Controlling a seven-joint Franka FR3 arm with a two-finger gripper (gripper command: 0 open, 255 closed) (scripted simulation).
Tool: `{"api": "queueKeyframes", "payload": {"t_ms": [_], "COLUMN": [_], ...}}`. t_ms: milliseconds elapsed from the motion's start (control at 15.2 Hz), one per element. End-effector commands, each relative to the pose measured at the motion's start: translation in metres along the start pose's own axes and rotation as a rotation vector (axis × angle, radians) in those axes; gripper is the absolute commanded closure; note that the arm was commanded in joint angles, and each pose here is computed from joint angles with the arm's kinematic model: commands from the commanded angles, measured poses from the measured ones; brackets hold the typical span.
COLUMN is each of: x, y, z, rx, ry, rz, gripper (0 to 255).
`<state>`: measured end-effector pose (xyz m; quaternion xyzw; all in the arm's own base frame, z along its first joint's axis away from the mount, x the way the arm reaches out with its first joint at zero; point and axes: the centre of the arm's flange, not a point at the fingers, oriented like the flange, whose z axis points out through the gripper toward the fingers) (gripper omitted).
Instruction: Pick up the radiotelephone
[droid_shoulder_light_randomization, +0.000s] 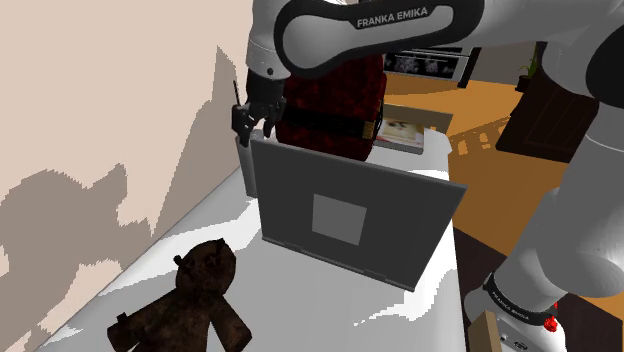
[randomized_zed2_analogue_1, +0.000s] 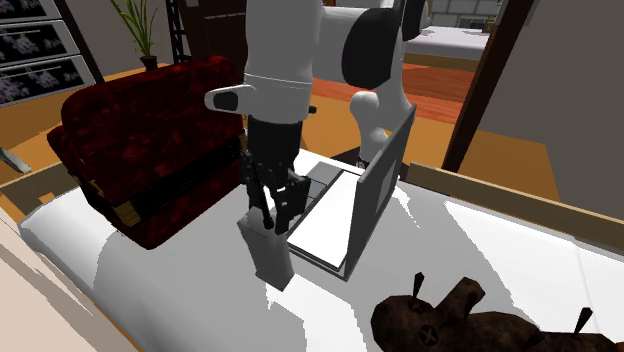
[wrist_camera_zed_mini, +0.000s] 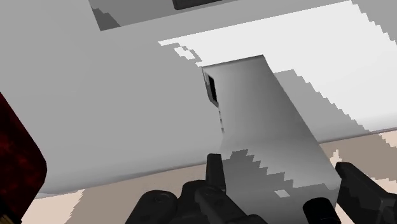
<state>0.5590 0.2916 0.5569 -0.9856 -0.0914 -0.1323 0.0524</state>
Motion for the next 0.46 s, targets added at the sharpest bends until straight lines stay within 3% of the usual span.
{"api": "queueKeyframes", "payload": {"t_ms": [0, 396], "x": [0.003, 0.009], "y": [0.000, -0.002], "z": [-0.012, -0.033], "rx": [0.000, 0.000], "ry": [0.000, 0.000], "rz": [0.000, 0.000], "gripper": [255, 255]}}
